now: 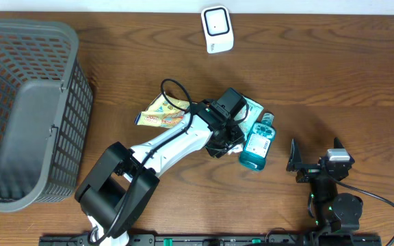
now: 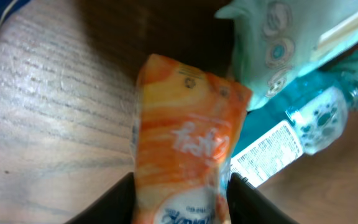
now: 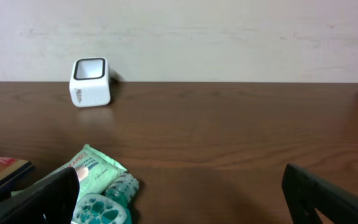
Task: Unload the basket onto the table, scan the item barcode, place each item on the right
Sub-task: 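Lift the orange box out and carry it toward the bottle, then lower the orange box left of the bottle and release it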
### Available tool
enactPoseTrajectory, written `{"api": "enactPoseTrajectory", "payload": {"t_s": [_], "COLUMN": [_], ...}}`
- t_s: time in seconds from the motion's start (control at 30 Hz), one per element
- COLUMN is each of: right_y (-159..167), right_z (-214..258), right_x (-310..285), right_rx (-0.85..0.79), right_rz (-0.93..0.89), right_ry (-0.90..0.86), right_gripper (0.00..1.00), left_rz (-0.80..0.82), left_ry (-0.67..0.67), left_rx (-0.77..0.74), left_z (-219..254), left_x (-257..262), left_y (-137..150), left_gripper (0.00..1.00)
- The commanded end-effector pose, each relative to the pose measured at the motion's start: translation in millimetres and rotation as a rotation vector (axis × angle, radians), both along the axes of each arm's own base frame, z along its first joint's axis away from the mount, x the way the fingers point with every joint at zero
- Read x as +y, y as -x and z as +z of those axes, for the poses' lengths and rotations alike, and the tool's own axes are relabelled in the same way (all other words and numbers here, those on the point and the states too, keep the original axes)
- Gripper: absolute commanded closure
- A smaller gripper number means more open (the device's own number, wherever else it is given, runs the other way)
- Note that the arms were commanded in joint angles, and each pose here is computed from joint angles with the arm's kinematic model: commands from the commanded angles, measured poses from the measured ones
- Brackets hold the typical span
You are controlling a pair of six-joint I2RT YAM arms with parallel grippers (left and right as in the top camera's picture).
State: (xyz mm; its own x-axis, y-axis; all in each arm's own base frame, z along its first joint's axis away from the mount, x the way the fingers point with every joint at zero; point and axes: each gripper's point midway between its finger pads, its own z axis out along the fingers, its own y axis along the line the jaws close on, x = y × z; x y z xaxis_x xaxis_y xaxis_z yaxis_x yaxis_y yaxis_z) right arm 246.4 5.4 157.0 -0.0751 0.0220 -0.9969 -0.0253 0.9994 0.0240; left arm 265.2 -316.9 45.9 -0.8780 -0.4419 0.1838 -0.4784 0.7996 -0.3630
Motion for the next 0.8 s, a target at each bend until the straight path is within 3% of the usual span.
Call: {"api": "enactPoseTrajectory", "payload": {"t_s": [0.0, 0.03, 0.1, 0.17, 0.2, 0.23, 0.27, 0.3, 0.33, 0.57, 0.77], "right_y": [0.2, 0.2, 0.2, 0.2, 0.2, 0.2, 0.2, 0.2, 0.2, 0.2, 0.2], "right_z": [-0.4, -0.5, -0.5, -0.5, -0.5, -0.4, -0.5, -0.5, -0.5, -0.5, -0.5], "right_x": [-1.9, -1.8, -1.8, -1.8, -1.8, -1.8, -1.8, -1.8, -1.8, -1.8, -1.8], "right_rx": [0.0, 0.001, 0.001, 0.001, 0.001, 0.0, 0.001, 0.001, 0.001, 0.001, 0.001], "right_rz": [-0.01, -0.01, -0.01, -0.01, -0.01, -0.01, -0.01, -0.01, -0.01, -0.01, -0.01], "right_ry": [-0.014, -0.014, -0.014, -0.014, -0.014, -0.014, -0.014, -0.014, -0.014, -0.014, -0.014], "right_gripper": [0.01, 0.01, 0.01, 0.01, 0.01, 0.01, 0.01, 0.01, 0.01, 0.01, 0.01], "left_rz": [-0.049, -0.075, -0.129, -0.187, -0.209, -0.234, -0.255, -0.264, -0.262, -0.228, -0.227], "left_ry": [-0.013, -0.013, -0.018, -0.014, -0.011, -0.006, -0.002, -0.003, -0.007, -0.107, -0.109], "left_rx": [-0.008, -0.023, -0.057, -0.102, -0.119, -0.137, -0.154, -0.164, -0.167, -0.229, -0.233], "left_z": [1.3, 1.4, 3.1, 9.1, 11.5, 14.0, 16.0, 16.5, 16.5, 10.9, 2.9], "left_x": [4.6, 4.8, 5.1, 2.4, 1.0, -0.6, -1.7, -1.7, -1.1, 13.8, 15.7], "left_y": [3.8, 2.9, 0.0, -4.8, -6.5, -8.2, -9.5, -10.4, -11.0, -25.1, -24.3], "left_gripper": [0.29, 0.16, 0.02, 0.02, 0.05, 0.18, 0.38, 0.69, 0.92, 0.92, 0.92]}}
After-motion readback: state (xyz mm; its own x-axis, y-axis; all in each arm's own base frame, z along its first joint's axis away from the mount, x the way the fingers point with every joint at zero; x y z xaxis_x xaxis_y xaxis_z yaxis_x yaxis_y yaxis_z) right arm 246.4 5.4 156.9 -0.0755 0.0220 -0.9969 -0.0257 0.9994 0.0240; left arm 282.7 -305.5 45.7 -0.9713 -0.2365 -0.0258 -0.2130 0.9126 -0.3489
